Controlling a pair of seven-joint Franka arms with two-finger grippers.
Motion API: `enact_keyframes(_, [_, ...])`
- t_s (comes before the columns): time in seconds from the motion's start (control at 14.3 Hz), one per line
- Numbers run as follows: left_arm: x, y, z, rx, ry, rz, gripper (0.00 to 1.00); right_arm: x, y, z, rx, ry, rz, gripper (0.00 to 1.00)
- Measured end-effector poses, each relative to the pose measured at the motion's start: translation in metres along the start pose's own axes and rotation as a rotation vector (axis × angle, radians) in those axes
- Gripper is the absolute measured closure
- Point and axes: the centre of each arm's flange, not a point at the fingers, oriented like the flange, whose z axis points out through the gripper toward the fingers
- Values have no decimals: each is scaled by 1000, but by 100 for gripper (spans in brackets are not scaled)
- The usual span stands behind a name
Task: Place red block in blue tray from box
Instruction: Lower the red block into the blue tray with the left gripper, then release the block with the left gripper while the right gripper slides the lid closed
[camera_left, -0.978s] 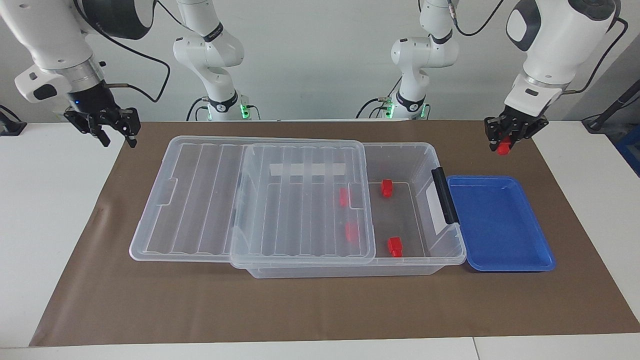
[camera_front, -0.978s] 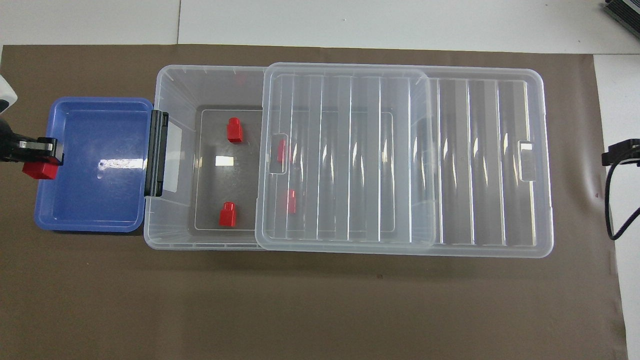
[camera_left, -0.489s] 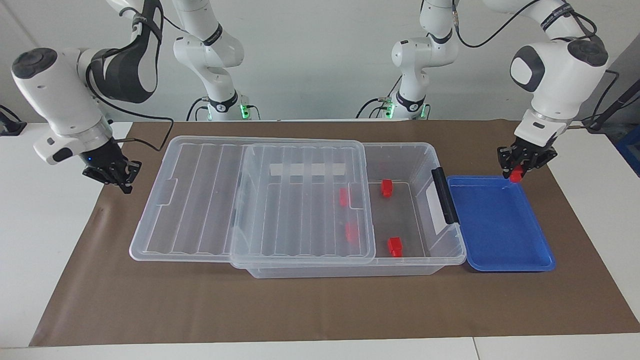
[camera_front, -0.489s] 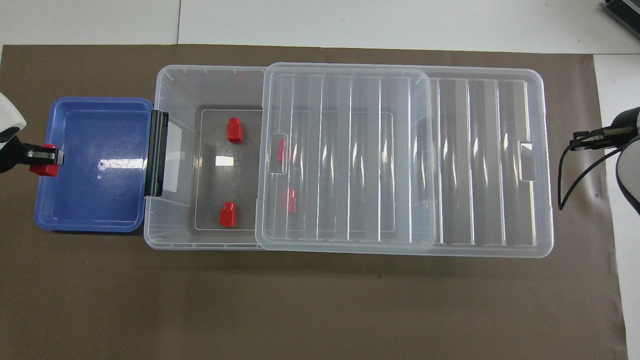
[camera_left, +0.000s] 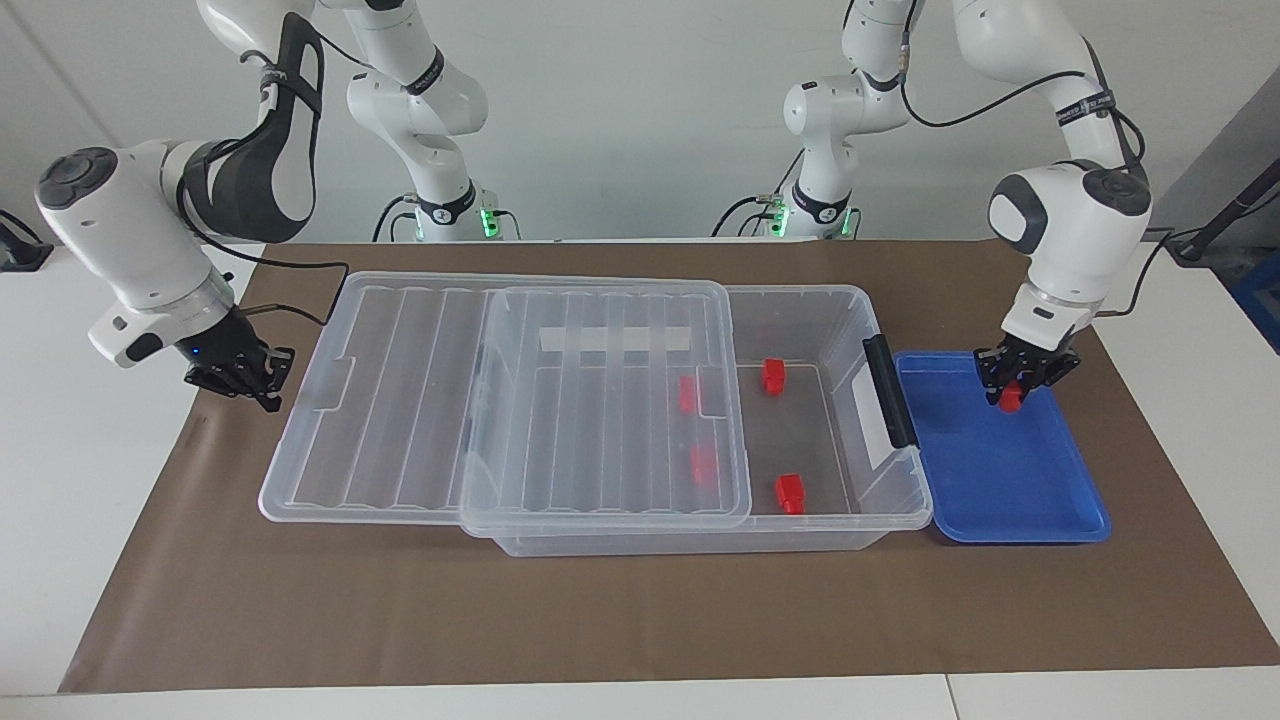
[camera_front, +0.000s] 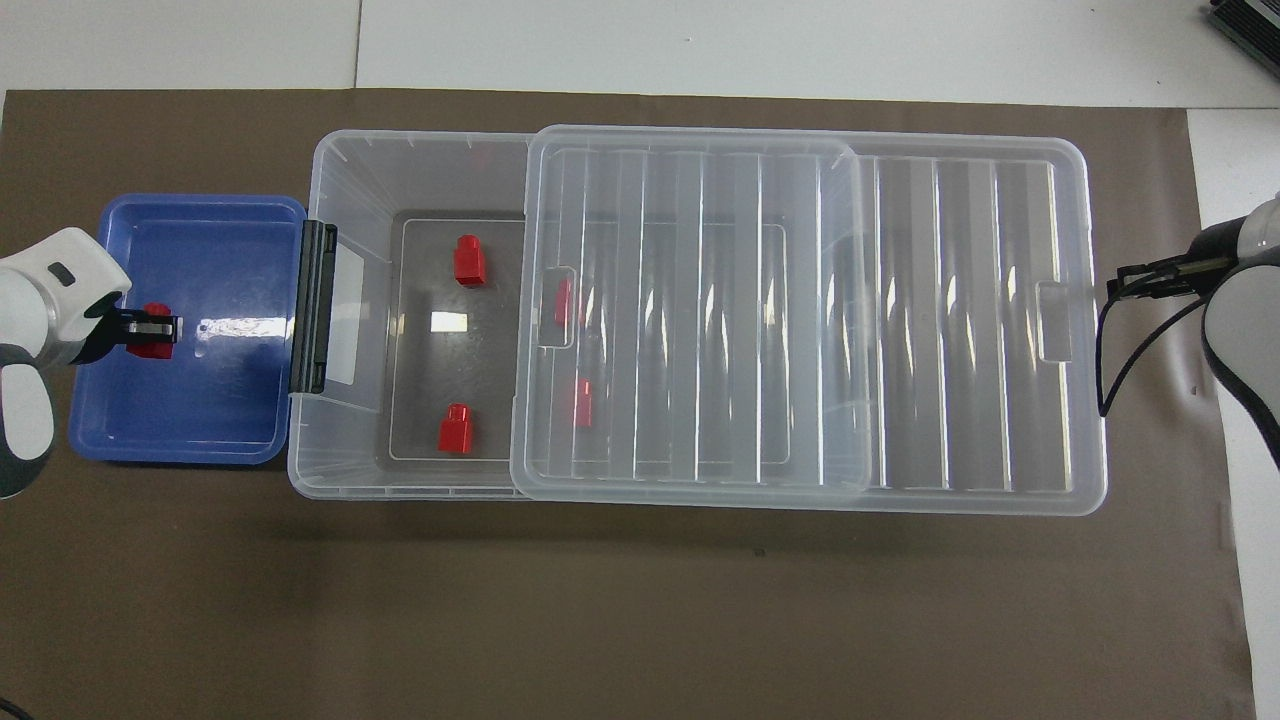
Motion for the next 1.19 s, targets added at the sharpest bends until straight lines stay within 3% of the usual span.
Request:
enact_keyframes(0.63, [-8, -6, 84, 10, 35, -13, 66, 11, -44, 5, 39, 17, -30, 99])
enact_keyframes(1.19, [-8, -8, 88, 13, 46, -18, 63, 22, -110, 9, 48, 26, 8, 99])
